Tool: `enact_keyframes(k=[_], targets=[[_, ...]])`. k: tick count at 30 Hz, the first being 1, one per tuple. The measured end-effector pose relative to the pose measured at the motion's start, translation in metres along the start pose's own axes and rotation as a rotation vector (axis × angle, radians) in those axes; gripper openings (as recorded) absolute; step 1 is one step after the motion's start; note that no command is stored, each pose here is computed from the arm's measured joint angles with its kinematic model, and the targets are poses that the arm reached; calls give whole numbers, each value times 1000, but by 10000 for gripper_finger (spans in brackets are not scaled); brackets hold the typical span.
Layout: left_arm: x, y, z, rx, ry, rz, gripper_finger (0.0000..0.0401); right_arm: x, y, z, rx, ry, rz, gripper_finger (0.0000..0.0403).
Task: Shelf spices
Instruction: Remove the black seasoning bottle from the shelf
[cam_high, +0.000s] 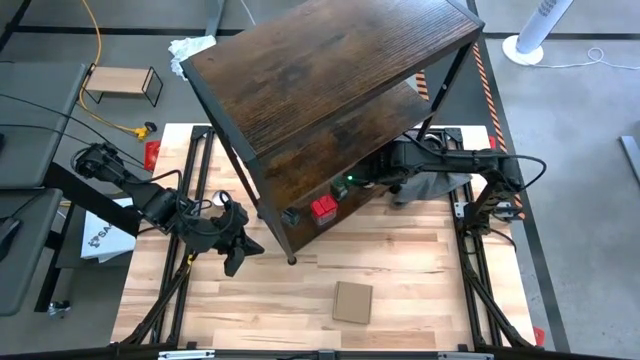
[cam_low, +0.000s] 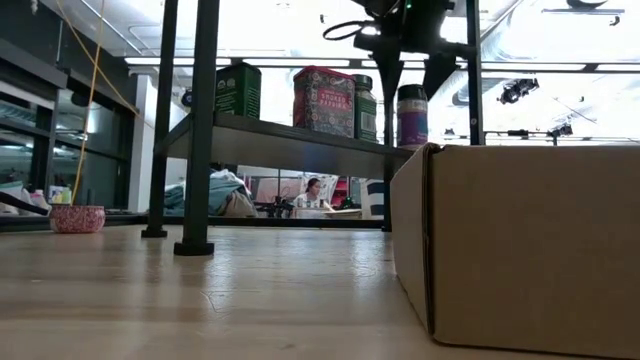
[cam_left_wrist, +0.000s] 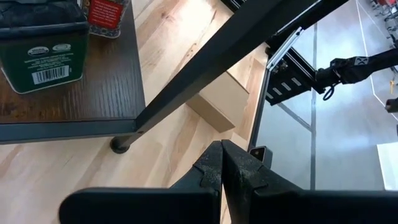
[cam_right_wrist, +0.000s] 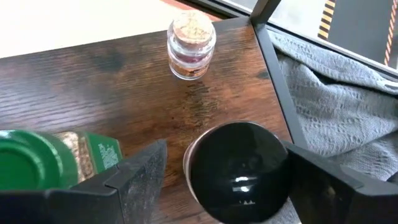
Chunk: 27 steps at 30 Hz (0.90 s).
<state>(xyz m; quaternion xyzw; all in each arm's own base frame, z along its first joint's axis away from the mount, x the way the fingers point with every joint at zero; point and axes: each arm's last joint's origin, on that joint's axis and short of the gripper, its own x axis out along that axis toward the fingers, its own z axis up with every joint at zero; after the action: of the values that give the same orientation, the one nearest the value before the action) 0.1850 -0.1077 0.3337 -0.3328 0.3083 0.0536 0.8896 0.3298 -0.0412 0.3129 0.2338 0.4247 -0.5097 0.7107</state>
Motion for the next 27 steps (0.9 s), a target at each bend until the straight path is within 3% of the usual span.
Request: enact_keyframes(k=[5,10,14,20,27], targets=[[0,0,0,0,-2,2,0,8,5,-2,-33,12,-26,277],[0,0,0,9,-3,3,0,11,3,-5,-61,39,-69,198],[0,0,0,10,-3,3,0,-1,-7,-9,-95,60,-91,198],[0,0,0,43,-7,7,0,-57,-25,-37,-167,24,1,198],[0,3,-1,54,-2,33,0,-130,-36,-115,-203,-40,225,198]])
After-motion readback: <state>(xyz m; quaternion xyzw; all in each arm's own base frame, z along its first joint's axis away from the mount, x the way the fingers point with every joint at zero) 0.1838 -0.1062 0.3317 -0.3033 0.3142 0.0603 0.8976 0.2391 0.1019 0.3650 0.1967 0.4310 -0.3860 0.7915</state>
